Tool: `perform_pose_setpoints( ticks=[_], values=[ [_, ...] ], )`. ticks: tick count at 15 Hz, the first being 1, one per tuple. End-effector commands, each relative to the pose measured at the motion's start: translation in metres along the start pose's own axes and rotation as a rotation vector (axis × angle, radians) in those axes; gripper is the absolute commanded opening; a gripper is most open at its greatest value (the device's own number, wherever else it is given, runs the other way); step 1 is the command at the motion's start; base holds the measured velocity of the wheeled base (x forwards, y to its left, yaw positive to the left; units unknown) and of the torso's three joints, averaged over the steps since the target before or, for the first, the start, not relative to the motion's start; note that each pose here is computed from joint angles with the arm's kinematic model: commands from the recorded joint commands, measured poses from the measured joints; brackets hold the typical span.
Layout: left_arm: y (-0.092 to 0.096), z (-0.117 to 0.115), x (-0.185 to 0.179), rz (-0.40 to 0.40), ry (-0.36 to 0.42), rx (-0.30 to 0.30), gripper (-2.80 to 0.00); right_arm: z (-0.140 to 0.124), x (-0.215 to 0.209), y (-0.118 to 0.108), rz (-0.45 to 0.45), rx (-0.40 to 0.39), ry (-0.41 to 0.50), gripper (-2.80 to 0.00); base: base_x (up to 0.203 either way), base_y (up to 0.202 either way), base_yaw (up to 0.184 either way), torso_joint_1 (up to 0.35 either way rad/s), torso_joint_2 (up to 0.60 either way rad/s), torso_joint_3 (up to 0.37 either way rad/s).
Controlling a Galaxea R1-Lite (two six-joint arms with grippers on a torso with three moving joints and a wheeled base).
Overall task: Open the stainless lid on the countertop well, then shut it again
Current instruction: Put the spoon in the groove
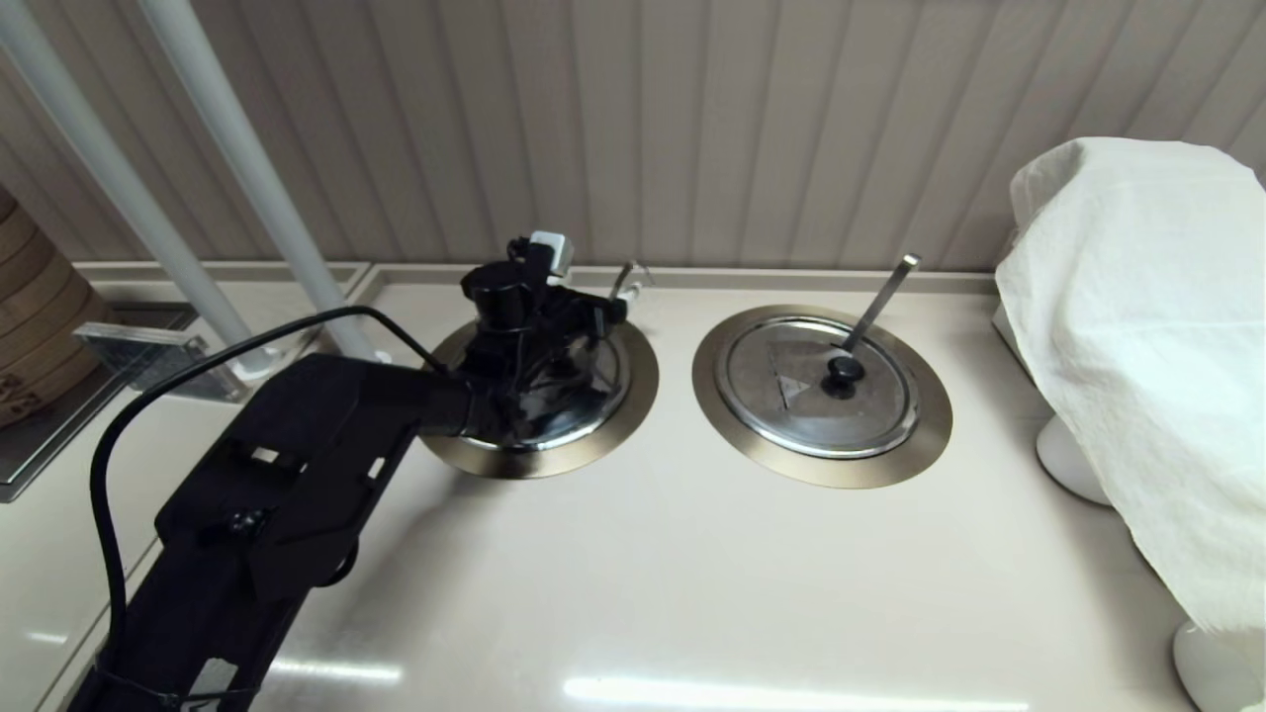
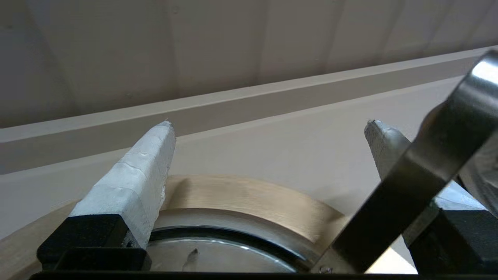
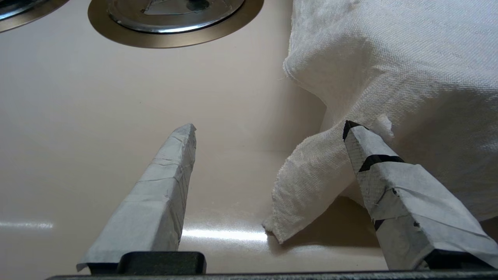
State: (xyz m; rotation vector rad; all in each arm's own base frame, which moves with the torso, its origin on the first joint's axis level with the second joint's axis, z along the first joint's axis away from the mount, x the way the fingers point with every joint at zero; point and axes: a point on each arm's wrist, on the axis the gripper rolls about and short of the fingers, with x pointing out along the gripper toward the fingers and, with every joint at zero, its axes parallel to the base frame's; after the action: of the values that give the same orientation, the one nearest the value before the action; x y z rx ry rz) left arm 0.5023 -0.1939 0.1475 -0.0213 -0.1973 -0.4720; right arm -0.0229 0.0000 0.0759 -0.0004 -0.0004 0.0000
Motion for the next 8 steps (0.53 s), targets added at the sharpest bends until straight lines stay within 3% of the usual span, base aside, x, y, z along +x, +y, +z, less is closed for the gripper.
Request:
perform_pose_setpoints(
  ticks=[1, 8],
  values=[
    [0.009, 0.001, -0.001, 0.017, -0.006, 0.003, 0.00, 0.000, 0.000, 0.000, 0.000, 0.000, 0.000, 0.00, 0.000, 0.000, 0.000, 0.000, 0.00, 0.000],
    [0.028, -0.001, -0.004, 0.048, 0.001, 0.008, 0.00, 0.000, 0.000, 0.000, 0.000, -0.001, 0.000, 0.00, 0.000, 0.000, 0.000, 0.000, 0.00, 0.000]
  ],
)
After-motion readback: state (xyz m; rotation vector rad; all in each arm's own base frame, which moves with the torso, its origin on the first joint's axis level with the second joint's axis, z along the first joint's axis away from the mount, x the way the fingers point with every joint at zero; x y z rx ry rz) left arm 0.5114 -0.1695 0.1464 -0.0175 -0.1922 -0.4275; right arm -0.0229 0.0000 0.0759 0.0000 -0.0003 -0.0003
